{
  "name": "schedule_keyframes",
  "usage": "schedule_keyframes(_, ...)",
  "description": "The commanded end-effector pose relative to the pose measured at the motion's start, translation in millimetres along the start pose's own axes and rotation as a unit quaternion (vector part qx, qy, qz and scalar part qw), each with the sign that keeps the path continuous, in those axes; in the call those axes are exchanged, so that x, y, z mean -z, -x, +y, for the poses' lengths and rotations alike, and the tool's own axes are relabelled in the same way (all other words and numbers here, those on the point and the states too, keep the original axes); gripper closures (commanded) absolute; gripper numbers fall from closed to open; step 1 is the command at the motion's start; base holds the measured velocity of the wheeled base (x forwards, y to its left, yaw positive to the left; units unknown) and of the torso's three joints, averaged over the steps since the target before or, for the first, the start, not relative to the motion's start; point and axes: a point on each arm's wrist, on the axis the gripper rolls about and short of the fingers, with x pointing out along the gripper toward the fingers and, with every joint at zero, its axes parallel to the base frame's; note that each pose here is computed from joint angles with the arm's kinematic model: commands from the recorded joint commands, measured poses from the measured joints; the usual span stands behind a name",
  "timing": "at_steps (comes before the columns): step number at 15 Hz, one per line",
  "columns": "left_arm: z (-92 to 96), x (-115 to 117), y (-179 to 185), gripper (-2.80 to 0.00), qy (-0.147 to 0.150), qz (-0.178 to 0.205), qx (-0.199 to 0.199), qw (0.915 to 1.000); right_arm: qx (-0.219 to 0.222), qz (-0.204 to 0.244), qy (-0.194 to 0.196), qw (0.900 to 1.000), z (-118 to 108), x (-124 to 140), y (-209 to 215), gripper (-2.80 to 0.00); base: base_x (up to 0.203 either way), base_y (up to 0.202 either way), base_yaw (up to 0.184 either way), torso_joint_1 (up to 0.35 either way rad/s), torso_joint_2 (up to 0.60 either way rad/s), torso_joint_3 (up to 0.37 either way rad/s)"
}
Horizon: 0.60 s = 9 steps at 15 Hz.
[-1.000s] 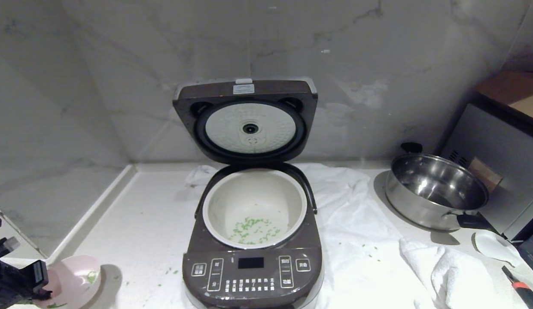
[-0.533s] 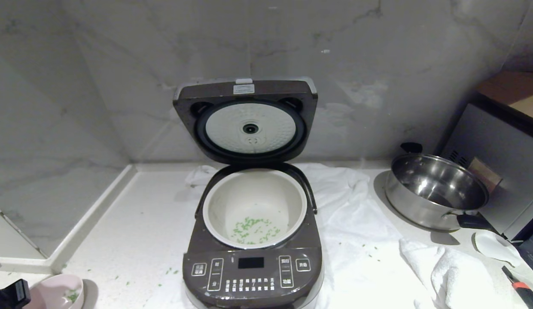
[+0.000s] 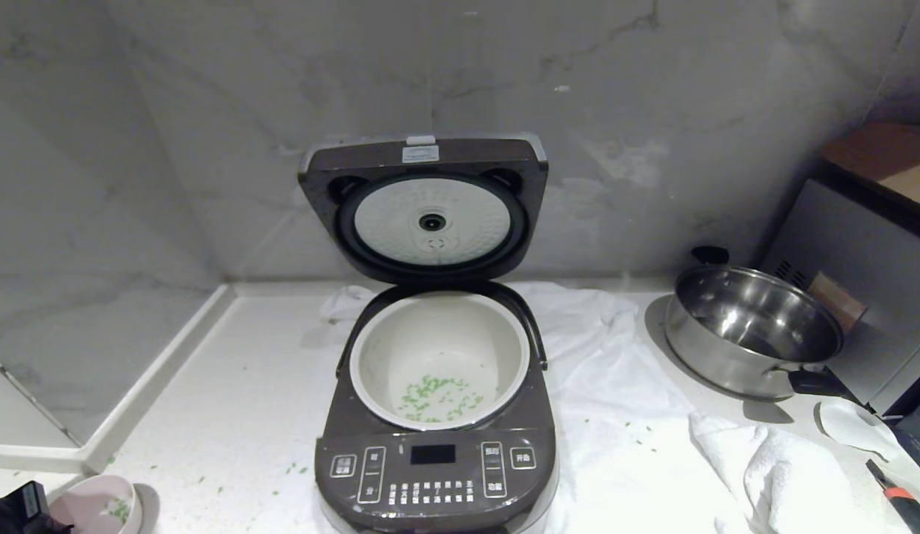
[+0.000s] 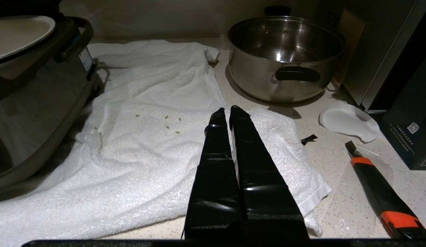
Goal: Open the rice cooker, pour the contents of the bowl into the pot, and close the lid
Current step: Place the bowl on the table
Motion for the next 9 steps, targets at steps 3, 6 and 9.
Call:
schedule_keyframes(3,-1.8,0.5,11.4,-2.8,-0.003,-0.019,0.004,0.9998,0.0,0.0,0.0,1.0,0.0,0.1,0.0,0.0,0.0,0.0,0.0,0.0,0.0,0.0)
schedule_keyframes(6,-1.8,4.8,38.0,-2.8,-0.018,-0.064,0.05,0.9966,-0.001,0.0,0.0,1.0,0.0,0.1,0.0,0.0,0.0,0.0,0.0,0.0,0.0,0.0)
schedule_keyframes(9,-1.8,12.4,68.2,-2.8,-0.06,-0.118,0.069,0.9888,0.0,0.001,0.0,1.0,0.0,0.3,-0.1,0.0,0.0,0.0,0.0,0.0,0.0,0.0)
